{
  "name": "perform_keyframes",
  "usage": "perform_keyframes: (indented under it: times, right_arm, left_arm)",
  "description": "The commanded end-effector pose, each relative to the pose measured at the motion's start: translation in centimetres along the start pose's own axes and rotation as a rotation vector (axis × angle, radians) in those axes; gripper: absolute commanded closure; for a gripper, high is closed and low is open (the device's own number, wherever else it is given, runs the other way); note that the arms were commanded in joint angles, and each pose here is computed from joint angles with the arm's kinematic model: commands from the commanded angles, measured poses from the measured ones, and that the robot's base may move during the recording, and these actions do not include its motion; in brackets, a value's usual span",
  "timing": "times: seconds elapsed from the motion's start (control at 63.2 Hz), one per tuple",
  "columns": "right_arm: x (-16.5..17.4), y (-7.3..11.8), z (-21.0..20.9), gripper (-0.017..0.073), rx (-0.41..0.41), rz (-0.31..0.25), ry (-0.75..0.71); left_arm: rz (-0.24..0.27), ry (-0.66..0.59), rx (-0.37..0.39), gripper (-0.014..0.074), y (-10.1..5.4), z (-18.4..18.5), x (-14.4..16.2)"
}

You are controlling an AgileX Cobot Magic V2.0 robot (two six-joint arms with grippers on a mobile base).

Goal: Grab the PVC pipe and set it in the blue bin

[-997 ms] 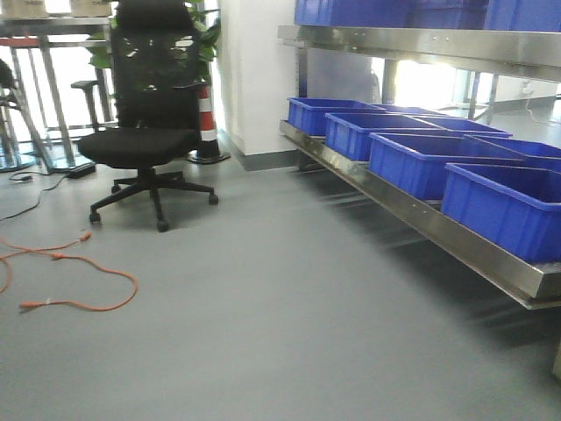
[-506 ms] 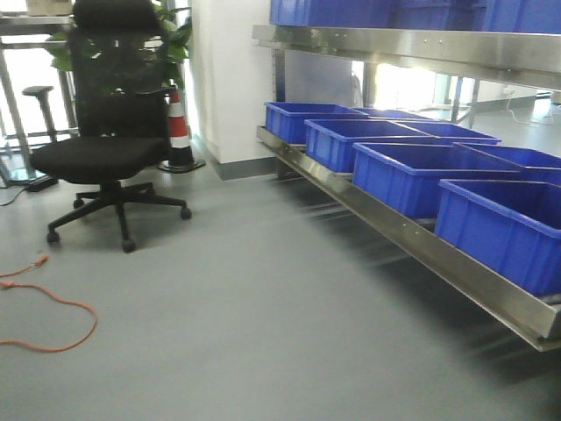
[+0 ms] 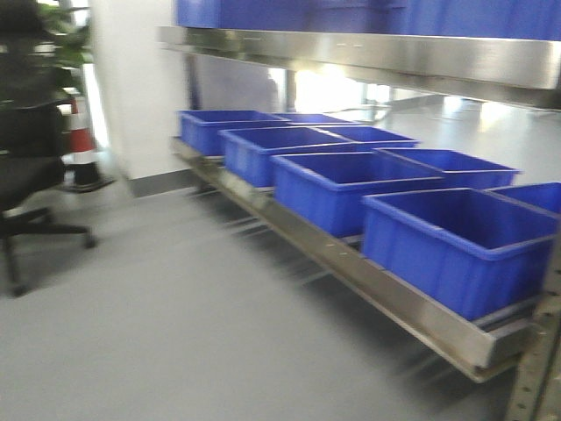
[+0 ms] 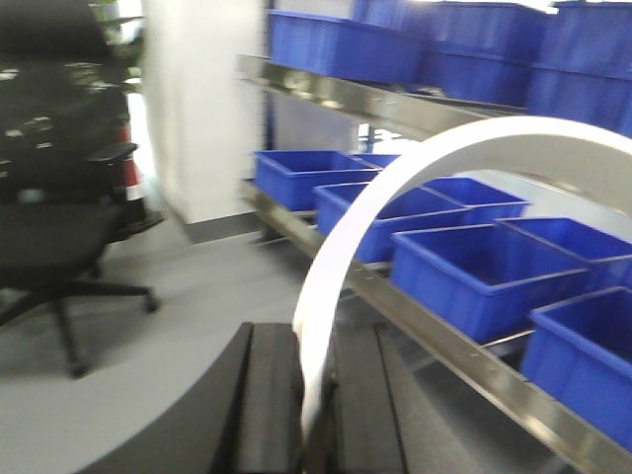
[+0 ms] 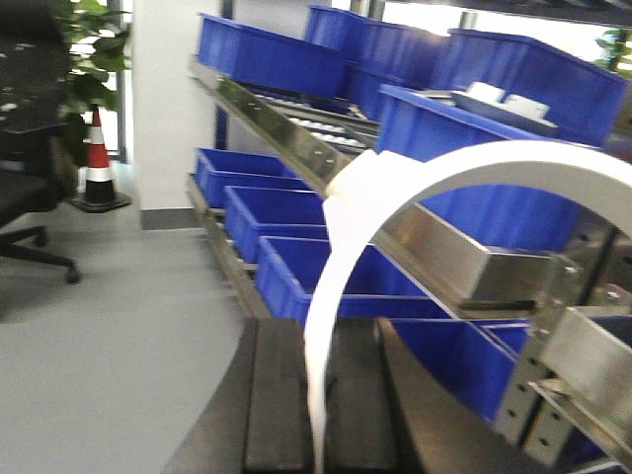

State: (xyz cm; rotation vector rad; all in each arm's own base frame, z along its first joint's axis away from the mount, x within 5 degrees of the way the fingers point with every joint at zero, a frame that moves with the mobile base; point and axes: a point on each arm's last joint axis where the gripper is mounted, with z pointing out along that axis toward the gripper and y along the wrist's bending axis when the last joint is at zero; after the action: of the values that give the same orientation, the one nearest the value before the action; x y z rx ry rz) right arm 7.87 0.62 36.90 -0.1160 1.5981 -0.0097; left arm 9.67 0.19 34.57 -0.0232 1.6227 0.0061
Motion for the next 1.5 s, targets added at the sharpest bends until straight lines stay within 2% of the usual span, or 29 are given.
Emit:
perform_keyframes:
  times: [0.0,1.487]
  right_arm:
    - [-0.32,-0.05,-0.14,0.0721,0.006,0.001,-0.031]
    - [-0.32,-0.05,-0.14,0.0721,0.006,0.001,-0.031]
  left_arm:
    - [-0.01,-0.034,0.004,0.0705,-0.04,-0.14,-0.36]
    - [-0.01,-0.034,0.004,0.0705,-0.04,-0.14,-0.36]
